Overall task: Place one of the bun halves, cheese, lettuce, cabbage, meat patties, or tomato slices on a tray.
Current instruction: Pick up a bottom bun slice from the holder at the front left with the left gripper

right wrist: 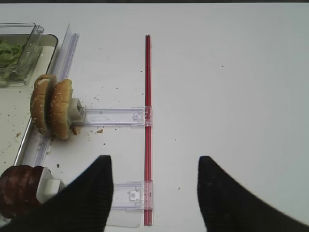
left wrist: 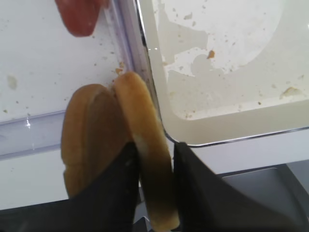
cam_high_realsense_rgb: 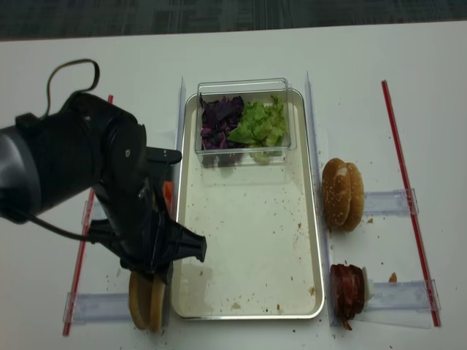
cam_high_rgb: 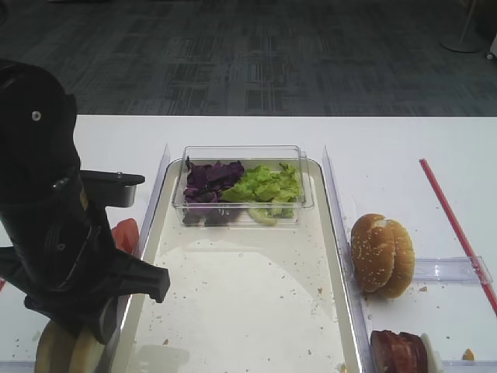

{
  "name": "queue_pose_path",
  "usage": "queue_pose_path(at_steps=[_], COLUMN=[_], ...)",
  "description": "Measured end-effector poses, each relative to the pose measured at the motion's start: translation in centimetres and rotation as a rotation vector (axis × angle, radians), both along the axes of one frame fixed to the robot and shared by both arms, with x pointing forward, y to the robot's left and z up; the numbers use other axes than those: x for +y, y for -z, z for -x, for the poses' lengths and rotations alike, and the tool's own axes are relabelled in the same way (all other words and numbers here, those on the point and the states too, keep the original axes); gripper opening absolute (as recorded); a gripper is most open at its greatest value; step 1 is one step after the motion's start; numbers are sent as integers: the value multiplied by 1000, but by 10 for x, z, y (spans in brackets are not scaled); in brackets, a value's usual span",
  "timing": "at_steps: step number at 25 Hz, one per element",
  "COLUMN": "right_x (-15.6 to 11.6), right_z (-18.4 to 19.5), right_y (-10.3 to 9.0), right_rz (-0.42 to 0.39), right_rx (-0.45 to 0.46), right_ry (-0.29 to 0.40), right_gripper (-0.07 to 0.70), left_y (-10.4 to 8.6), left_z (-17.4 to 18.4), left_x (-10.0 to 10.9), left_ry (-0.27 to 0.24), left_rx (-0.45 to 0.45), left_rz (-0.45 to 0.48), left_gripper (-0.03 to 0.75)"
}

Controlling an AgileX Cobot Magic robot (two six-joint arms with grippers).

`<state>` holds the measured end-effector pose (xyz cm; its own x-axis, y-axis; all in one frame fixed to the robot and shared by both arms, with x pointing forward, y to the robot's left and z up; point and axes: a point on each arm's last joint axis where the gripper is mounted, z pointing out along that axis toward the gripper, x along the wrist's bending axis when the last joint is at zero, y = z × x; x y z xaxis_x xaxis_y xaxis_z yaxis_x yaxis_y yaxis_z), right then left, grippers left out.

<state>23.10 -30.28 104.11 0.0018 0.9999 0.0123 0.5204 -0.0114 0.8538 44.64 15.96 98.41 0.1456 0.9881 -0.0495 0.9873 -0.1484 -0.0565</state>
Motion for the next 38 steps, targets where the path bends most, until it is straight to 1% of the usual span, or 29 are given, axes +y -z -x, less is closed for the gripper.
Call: queue_pose_path(at_steps=[5,7,23,25,29,32,35,36,38], right_x=[0,0,0,0,0,0,0,0,0], right_z=[0,0,0,0,0,0,0,0,0], right_y=[0,0,0,0,0,0,0,0,0], right_rz=[0,0,0,0,0,0,0,0,0], right_rx=[0,0,0,0,0,0,0,0,0], right_ry=[0,0,0,0,0,0,0,0,0], right_gripper=[426,426,426,426,426,426,426,426,426], left_y=[0,0,-2,-6,-19,-32,-46,-55,-58], left_z=[0,0,1,0,-1,-3,-5,-6,-6], left_x=[0,0,2,2,1,0,-2,-2,-2], left_ry=[1,2,9,10,12,14,15,15,15], left_rx=[-1,-2,3,-5,-23,-37,-71,-92,-101], left_rz=[-2,-3,-18,-14,-2,8,28,41,48], left_gripper=[99,85,76,76,76,76,76,76,76])
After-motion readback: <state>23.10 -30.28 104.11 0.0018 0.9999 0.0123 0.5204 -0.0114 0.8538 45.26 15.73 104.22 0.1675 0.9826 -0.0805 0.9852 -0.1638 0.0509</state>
